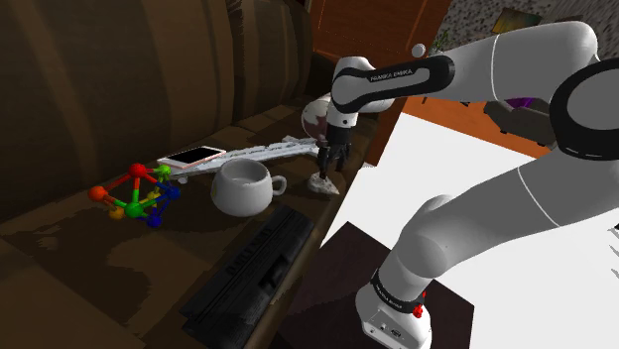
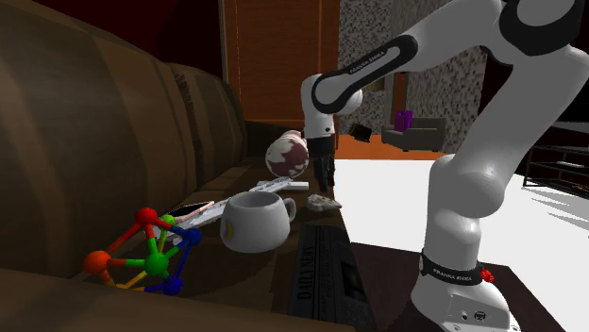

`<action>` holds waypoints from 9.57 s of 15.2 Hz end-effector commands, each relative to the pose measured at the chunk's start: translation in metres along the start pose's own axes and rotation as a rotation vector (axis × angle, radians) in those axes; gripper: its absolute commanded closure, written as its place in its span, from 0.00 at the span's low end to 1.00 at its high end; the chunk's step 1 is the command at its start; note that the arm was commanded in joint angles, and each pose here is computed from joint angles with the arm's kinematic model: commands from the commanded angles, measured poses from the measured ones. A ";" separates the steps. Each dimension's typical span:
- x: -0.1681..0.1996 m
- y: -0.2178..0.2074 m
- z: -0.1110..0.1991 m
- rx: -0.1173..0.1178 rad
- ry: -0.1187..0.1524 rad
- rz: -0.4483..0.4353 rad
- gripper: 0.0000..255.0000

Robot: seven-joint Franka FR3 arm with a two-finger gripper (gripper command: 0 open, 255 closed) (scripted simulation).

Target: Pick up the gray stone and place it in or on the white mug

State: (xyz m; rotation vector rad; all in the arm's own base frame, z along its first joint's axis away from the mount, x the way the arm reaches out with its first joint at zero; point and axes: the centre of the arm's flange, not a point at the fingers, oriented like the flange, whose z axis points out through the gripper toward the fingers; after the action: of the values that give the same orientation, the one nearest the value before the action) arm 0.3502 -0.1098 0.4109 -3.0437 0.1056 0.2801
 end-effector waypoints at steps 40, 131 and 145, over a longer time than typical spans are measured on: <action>0.034 -0.016 0.038 -0.059 0.207 0.559 0.00; -0.004 -0.042 -0.090 -0.023 0.029 0.672 1.00; 0.005 -0.109 -0.131 -0.023 0.029 0.672 1.00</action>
State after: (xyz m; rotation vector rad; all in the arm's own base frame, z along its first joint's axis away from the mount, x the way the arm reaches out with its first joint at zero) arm 0.3818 -0.0266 0.5473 -2.9239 1.1320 0.2712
